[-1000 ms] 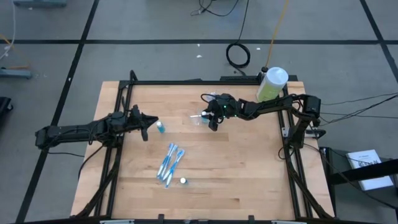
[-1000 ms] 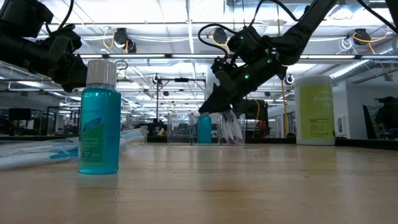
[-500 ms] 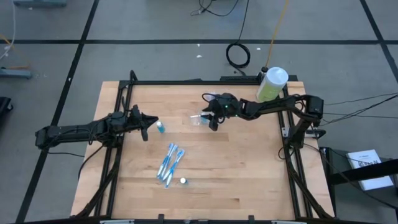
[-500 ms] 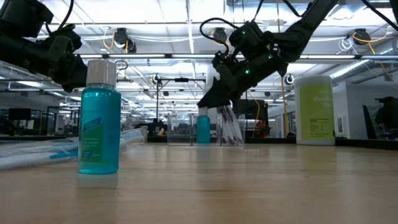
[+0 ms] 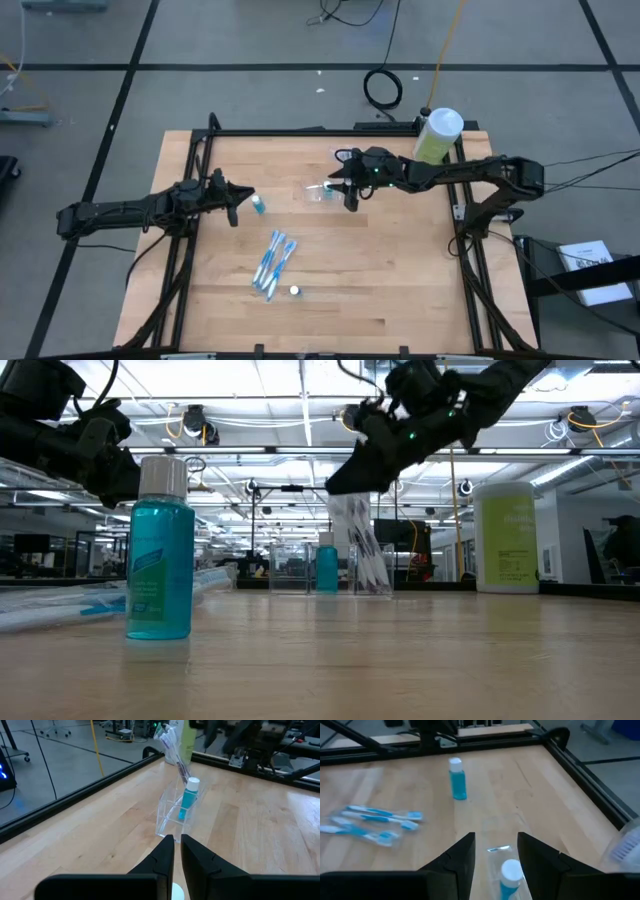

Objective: Pick & Place toothbrushing station
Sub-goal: Put the top blue mouthwash into the transparent organizer

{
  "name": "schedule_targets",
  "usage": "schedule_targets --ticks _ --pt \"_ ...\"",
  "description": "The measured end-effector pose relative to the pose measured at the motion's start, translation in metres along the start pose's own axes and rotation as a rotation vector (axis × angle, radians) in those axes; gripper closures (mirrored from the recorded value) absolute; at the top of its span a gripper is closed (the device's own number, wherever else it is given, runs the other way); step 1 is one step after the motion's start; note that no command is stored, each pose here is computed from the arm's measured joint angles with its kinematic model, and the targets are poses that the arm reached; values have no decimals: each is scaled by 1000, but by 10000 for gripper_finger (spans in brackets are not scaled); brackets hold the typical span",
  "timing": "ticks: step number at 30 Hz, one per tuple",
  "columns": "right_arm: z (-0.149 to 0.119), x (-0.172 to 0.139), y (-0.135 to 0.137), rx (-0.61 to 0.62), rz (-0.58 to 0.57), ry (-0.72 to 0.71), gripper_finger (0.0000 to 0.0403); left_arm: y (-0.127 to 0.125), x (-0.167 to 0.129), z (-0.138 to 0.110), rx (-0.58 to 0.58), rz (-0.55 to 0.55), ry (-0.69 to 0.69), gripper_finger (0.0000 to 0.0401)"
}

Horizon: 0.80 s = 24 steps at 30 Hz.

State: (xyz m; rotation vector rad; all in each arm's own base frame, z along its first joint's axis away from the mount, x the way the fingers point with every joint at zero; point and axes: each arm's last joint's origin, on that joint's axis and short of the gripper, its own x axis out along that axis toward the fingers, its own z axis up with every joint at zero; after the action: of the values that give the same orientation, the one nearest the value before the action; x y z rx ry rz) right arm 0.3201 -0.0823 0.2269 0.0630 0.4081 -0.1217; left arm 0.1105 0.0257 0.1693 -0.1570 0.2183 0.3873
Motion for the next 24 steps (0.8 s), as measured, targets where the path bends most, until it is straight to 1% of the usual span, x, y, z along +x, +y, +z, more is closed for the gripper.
schedule_targets --ticks 3,6,11,16,20,24 --pt "4 -16 7 -4 14 5 261 0 0 0 0 1 0 364" --pt "1 -34 14 -8 28 -18 261 0 0 0 0 0 0 364" --pt "-20 -69 23 -27 42 -47 261 0 0 0 0 1 0 364" --pt "-47 -103 30 -111 55 -90 261 0 0 0 0 1 0 364" --pt "-61 -125 30 -174 33 -248 261 0 0 0 0 1 0 364" --pt "-82 -137 28 -167 10 -385 261 0 0 0 0 1 0 364"
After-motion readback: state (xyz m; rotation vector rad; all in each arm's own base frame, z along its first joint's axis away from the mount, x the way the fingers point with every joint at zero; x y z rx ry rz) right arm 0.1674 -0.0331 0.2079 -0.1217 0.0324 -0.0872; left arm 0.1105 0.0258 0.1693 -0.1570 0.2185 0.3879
